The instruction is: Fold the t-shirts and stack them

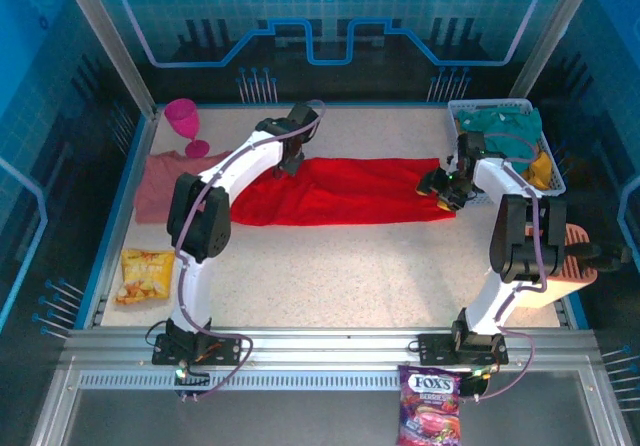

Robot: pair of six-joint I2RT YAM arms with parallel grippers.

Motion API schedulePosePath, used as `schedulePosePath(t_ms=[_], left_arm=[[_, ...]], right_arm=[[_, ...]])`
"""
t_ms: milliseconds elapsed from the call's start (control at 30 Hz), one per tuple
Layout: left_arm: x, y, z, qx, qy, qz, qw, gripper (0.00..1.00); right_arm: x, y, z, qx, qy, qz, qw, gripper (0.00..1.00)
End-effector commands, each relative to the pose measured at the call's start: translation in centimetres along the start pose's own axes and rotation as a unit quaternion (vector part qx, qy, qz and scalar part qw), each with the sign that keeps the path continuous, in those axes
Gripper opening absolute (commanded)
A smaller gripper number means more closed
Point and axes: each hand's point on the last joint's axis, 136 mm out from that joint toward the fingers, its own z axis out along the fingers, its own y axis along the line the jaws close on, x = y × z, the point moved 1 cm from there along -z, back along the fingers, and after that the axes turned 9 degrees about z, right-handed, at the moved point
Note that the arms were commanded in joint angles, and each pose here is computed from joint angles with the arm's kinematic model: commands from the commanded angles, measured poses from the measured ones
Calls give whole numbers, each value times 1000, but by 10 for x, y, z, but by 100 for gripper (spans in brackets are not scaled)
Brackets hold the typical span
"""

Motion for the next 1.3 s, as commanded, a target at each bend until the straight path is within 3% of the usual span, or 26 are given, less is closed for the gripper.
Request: schedulePosePath(t_ms=[0, 100, 200, 367, 600, 800, 933, 1100, 1267], left_arm=[[14, 17, -15, 39, -5, -68, 997, 64], [33, 14, -8, 121, -8, -153, 981, 58], [45, 10, 1, 175, -6, -192, 966, 48], [64, 9, 12, 119, -3, -129, 985, 49], [74, -18, 21, 114, -1, -76, 991, 55], [74, 4, 42, 29, 44, -55, 997, 51], [63, 7, 50, 17, 44, -38, 998, 49], [48, 15, 54, 7, 35, -42, 998, 49], [40, 40, 58, 20, 39, -107, 993, 51]], right_arm=[[2, 12, -8, -16, 0, -13, 1000, 64], [3, 13, -8, -20, 0, -15, 1000, 64], [5, 14, -7, -27, 5, -14, 1000, 64], [7, 15, -7, -32, 10, -15, 999, 64], [9, 17, -5, -39, 17, -15, 999, 64], [9, 19, -6, -45, 17, -15, 999, 64], [9, 19, -5, -46, 20, -14, 999, 64], [8, 17, -6, -45, 18, -13, 999, 64], [8, 17, -7, -49, 19, -12, 999, 64]])
